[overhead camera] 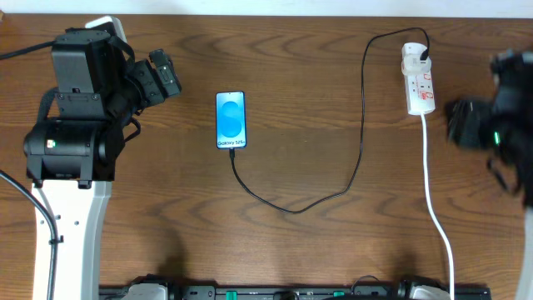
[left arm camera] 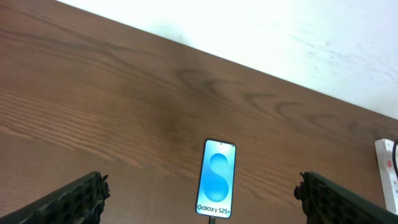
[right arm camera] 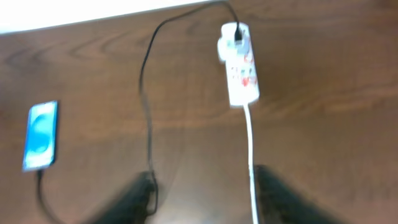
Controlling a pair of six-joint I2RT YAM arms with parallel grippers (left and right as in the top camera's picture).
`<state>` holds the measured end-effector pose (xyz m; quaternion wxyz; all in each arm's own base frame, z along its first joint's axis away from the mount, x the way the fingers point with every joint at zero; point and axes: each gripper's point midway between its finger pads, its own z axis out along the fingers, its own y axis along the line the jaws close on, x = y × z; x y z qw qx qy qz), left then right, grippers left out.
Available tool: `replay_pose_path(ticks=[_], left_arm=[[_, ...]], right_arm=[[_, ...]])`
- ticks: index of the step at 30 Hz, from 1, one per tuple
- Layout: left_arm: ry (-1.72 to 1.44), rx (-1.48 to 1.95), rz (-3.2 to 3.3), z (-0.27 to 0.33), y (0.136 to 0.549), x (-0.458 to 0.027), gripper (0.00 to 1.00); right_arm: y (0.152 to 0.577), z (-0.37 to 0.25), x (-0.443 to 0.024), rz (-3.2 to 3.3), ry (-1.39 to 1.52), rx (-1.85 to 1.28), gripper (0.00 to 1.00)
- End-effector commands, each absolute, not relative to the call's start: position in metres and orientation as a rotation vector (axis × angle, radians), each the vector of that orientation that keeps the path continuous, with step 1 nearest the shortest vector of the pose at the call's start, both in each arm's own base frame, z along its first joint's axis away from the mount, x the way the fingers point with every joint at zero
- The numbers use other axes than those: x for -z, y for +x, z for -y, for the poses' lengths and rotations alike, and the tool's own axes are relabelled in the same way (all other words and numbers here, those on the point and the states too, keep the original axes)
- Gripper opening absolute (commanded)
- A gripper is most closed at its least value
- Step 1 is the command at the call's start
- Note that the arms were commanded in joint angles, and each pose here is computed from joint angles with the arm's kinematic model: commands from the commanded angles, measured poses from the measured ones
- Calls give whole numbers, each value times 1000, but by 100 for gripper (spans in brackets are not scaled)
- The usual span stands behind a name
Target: Plug charger to phone and switch on socket
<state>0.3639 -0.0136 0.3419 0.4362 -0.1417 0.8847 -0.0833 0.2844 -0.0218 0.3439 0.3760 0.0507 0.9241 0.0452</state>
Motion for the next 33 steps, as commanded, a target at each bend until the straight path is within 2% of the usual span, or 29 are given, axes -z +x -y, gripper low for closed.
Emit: replay_pose_path(ticks=[1,9,17,21,25,33], left_arm=[[-362,200,-2198,11,364,-343,99],[-362,200,-2198,11,364,-343,100],[-362,200,-2198,11,364,-343,99],[-362,200,-2198,11,364,-343,99],[-362,200,-2198,11,364,-343,100],[-362,200,-2198,11,364,-343,100]], right_arm=[[247,10,-357,-2337,127,-148,99],[165,0,-366,-2295,140,-116,99],[133,18,-375,-2199,202,49,99],[142,31,-366,-2173,257,107,99],[173,33,-356,-2032,237,90,99],[226,17,-295,-1769,166,-22,99]])
